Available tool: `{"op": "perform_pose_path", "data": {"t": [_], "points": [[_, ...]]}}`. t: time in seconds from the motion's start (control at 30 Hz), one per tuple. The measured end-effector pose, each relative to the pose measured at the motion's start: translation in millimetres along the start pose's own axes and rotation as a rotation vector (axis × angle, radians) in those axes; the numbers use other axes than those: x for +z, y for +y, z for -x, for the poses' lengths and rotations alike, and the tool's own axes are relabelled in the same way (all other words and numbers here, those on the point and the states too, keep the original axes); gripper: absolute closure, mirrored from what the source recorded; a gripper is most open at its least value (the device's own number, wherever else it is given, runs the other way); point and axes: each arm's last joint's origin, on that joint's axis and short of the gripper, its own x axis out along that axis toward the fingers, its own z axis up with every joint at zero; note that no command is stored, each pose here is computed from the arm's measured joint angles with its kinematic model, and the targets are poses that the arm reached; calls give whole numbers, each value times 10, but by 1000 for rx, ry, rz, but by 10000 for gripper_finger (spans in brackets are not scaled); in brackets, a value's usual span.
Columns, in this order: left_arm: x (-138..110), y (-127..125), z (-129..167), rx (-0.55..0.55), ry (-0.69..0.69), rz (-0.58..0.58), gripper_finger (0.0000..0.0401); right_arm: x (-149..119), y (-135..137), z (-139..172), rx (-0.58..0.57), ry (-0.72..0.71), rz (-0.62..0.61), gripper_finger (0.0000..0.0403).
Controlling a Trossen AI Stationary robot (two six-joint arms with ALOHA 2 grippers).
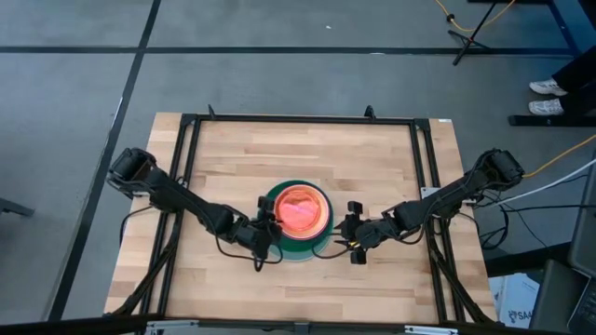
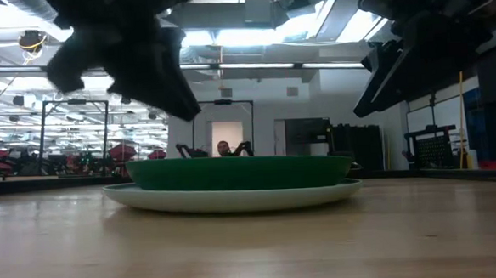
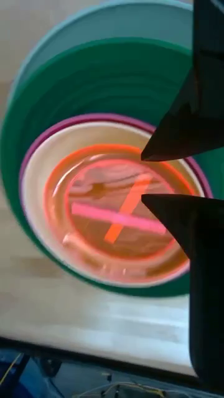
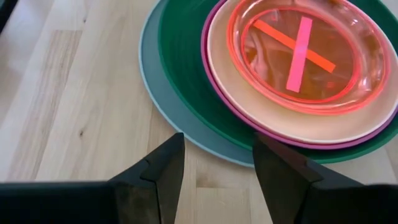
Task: Stack plastic plates
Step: Return to Home Position
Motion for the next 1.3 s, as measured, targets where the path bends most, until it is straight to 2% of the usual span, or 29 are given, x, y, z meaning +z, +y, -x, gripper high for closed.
{"op": "perform_pose_path", "data": {"t": [0.27, 0.4, 0.87, 1.03, 1.3], "points": [[43, 182, 279, -31, -80, 66, 312, 43, -16, 83, 0, -33, -3, 221], [-81, 256, 363, -34, -105, 105, 312, 98, -50, 246, 11, -72, 2, 221], [-761, 740, 573, -55, -390, 393, 312, 256, -174, 766, 31, -256, 40, 221], [-1111, 780, 595, -34, -466, 480, 312, 242, -178, 798, 55, -245, 46, 221], [-1550, 791, 641, 0, -572, 604, 312, 239, -210, 796, -49, -255, 56, 221]]}}
